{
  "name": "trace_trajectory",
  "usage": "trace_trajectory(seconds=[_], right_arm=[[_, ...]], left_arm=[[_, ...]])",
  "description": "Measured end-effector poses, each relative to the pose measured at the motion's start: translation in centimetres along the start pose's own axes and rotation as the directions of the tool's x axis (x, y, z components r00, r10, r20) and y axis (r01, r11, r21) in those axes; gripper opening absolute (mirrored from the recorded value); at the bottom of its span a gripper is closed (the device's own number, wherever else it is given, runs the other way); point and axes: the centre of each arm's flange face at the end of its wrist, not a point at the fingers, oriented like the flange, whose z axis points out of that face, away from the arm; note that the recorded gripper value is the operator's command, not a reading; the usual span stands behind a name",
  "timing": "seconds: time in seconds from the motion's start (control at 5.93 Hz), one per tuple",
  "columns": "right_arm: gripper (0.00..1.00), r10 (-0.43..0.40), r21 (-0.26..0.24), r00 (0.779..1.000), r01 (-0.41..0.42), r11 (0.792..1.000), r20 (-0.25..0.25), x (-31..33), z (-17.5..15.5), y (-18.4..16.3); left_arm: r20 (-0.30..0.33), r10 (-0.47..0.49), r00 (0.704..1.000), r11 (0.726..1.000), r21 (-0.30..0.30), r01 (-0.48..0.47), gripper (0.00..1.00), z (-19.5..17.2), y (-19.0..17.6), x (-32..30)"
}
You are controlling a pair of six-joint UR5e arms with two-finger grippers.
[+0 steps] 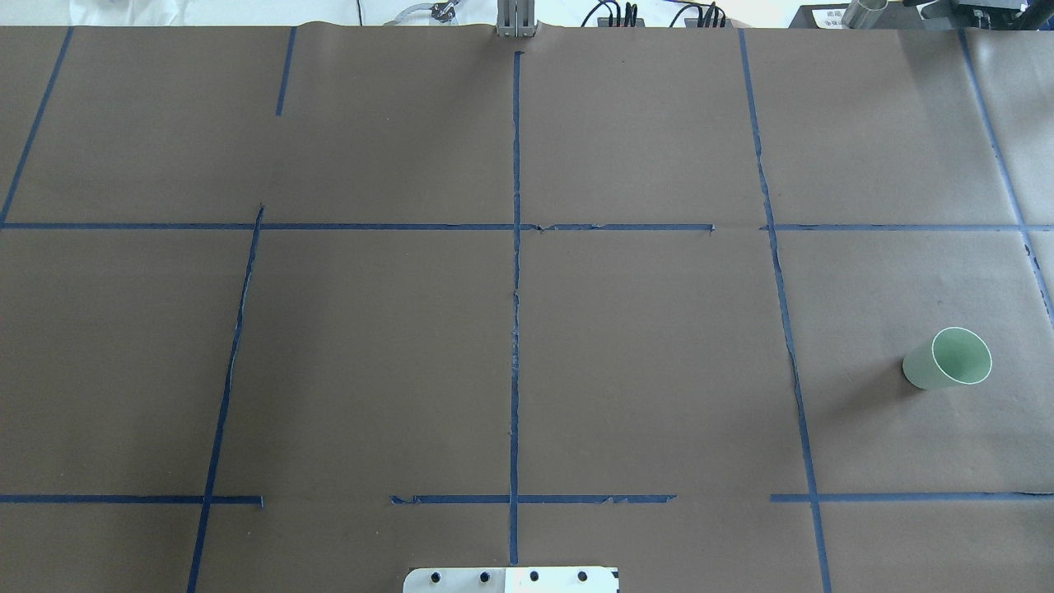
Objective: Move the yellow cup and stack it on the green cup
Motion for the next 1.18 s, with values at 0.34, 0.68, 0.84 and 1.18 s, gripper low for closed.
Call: trace_trajectory(seconds=[0.34, 0.68, 0.84, 1.18], right_arm=[[1.0, 0.001, -0.001, 1.0, -0.001, 1.0, 0.001, 0.0, 0.0, 0.0], [1.0, 0.0, 0.0, 1.0, 0.0, 1.0, 0.001, 0.0, 0.0, 0.0], [1.0, 0.0, 0.0, 1.0, 0.0, 1.0, 0.001, 0.0, 0.0, 0.0], [1.0, 0.0, 0.0, 1.0, 0.0, 1.0, 0.001, 0.0, 0.0, 0.0]], left_arm=[[0.097, -0.14, 0.985, 0.987, 0.089, 0.132, 1.0, 3.4, 4.5, 1.3], [0.206, -0.244, 0.948, 0.959, 0.195, 0.205, 1.0, 4.5, 6.9, -0.3], [0.242, -0.301, 0.922, 0.936, 0.26, 0.237, 1.0, 5.0, 7.5, -0.6], [0.28, -0.424, 0.861, 0.868, 0.397, 0.298, 1.0, 7.3, 9.2, 0.8]])
